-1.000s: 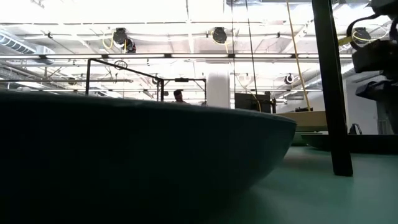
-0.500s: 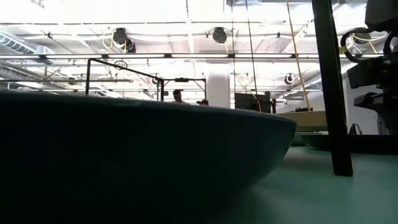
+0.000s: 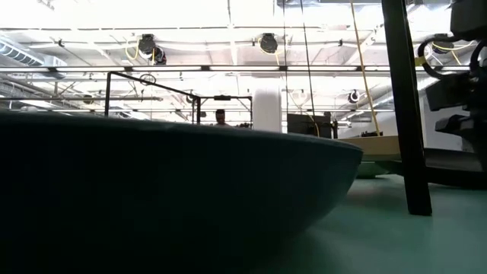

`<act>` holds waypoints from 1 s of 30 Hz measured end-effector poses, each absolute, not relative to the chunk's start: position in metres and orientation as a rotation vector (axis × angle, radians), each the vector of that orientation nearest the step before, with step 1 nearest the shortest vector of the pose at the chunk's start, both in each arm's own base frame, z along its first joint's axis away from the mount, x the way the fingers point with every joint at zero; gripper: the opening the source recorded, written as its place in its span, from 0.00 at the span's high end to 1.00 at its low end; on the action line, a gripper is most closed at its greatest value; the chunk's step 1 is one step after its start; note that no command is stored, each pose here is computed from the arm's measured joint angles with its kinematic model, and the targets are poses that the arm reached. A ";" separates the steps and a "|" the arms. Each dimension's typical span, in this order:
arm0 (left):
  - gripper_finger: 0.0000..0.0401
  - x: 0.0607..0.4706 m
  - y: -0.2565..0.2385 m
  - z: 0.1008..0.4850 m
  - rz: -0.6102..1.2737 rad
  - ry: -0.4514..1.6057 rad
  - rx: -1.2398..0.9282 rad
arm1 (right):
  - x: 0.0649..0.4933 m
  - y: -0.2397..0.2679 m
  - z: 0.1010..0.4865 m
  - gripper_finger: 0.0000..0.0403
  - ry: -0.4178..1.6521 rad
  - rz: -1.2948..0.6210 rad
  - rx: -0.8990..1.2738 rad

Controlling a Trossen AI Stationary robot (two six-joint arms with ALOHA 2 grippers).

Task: Place and stack plates onto a shelf
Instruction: Put the black plate on the shelf

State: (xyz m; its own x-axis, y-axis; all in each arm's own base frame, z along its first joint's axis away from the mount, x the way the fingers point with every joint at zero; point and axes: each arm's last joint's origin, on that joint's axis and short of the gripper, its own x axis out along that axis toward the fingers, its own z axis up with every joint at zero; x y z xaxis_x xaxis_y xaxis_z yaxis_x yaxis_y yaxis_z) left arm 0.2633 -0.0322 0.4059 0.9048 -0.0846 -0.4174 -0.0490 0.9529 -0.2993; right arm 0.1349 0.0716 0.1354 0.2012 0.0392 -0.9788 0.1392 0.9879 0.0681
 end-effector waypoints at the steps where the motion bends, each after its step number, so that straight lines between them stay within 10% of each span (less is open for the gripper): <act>1: 0.90 0.263 -0.032 0.406 -0.019 0.441 -0.310 | 0.135 0.072 0.136 0.80 1.368 -0.068 0.153; 8: 0.90 0.263 -0.032 0.406 -0.019 0.441 -0.310 | 0.135 0.071 0.137 0.98 1.368 -0.073 0.150; 30: 0.90 0.263 -0.032 0.406 -0.019 0.441 -0.309 | 0.136 0.071 0.157 1.00 1.328 -0.113 0.217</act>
State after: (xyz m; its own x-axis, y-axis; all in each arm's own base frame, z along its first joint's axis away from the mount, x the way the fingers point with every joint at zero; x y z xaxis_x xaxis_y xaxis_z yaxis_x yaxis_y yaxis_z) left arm 0.2633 -0.0322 0.4058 0.9047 -0.0846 -0.4175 -0.0487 0.9531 -0.2987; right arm 0.1357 0.0715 0.1572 0.2389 0.0417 -0.9701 0.2047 0.9745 0.0923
